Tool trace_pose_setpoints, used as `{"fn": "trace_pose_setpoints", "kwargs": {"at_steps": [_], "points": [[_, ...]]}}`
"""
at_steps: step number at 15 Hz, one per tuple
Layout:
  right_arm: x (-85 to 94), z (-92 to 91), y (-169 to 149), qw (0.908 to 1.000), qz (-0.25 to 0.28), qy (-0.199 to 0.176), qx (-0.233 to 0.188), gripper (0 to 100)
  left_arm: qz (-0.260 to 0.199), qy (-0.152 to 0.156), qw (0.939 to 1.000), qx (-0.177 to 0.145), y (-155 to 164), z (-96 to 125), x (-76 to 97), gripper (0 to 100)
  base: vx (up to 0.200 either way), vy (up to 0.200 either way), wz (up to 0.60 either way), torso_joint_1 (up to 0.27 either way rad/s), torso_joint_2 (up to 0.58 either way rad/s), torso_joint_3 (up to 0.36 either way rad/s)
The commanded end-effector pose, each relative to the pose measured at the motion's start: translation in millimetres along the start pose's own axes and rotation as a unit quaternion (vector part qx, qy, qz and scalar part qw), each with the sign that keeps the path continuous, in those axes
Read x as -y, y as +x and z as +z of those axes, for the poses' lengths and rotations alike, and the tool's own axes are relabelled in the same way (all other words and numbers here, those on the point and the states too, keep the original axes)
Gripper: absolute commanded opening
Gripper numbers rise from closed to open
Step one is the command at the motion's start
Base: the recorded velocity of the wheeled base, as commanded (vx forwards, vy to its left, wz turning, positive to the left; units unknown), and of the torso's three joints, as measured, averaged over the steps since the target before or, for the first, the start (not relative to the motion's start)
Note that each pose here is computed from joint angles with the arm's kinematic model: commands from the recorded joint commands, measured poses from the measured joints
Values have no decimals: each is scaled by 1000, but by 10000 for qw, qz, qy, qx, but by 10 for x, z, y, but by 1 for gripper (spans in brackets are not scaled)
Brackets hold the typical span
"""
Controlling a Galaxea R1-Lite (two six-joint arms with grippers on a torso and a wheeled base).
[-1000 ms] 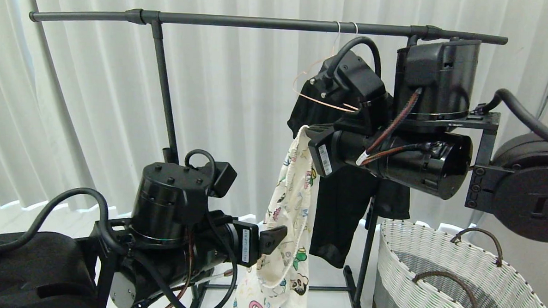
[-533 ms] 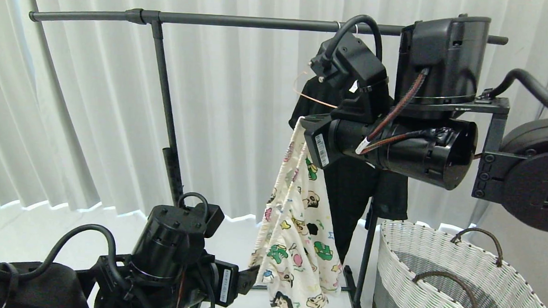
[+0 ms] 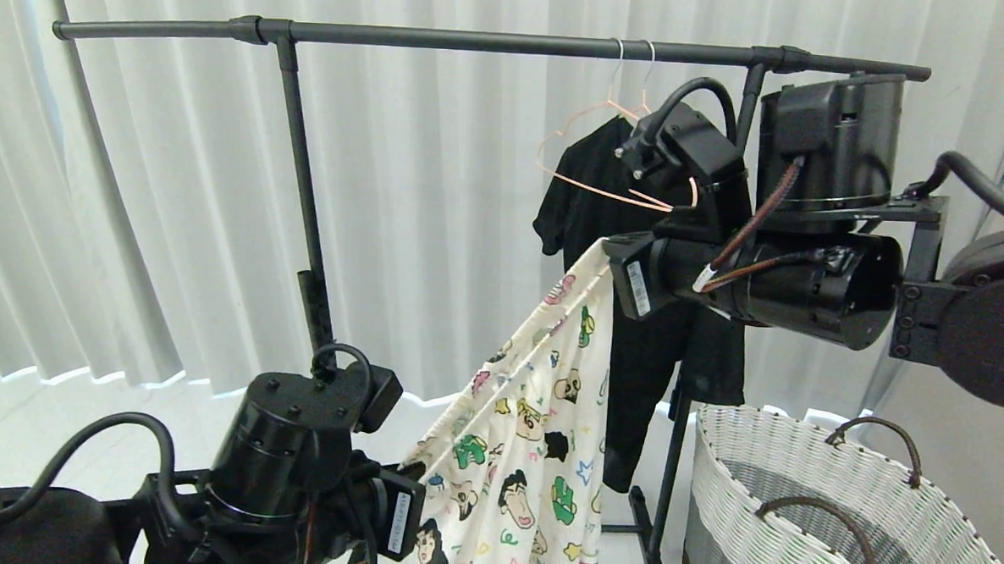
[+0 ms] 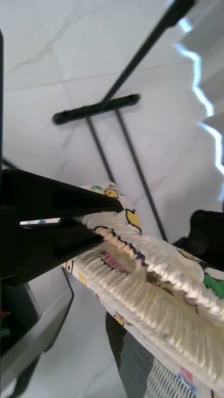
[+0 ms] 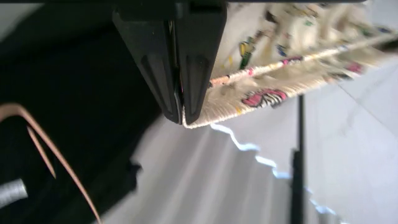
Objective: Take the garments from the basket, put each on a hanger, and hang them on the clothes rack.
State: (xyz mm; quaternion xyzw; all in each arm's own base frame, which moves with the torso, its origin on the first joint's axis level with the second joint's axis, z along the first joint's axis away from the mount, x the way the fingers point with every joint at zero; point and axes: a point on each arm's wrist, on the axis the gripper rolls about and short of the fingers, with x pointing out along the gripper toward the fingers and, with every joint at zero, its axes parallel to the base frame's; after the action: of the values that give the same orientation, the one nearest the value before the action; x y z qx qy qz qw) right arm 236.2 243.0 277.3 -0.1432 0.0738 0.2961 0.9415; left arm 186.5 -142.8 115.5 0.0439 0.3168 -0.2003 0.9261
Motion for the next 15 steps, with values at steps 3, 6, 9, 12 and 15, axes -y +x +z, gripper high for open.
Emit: {"fn": "trace_pose_setpoints", "kwargs": {"at_steps": [3,6,9,12,15], "points": [[238,-123,-413,9991,-202,33,-378,0,-206,367,9977,541,-385,426,-156,0,0,0,0,0,0,0],[298,-150,-777,9984,-178,87,-524,0,-775,399,9955,377,-845,1055,-95,0,0,0,0,0,0,0],[383,-69,-1019,9987,-265,117,-420,0,-983,423,9930,503,-1142,1514,-43,0,0,0,0,0,0,0],[462,135,-1159,9991,-339,175,-176,0,-1036,503,9908,704,-1334,1699,-17,0,0,0,0,0,0,0],[518,351,-1242,9991,-372,211,48,0,-1234,643,9865,867,-1544,1733,65,0,0,0,0,0,0,0]]}}
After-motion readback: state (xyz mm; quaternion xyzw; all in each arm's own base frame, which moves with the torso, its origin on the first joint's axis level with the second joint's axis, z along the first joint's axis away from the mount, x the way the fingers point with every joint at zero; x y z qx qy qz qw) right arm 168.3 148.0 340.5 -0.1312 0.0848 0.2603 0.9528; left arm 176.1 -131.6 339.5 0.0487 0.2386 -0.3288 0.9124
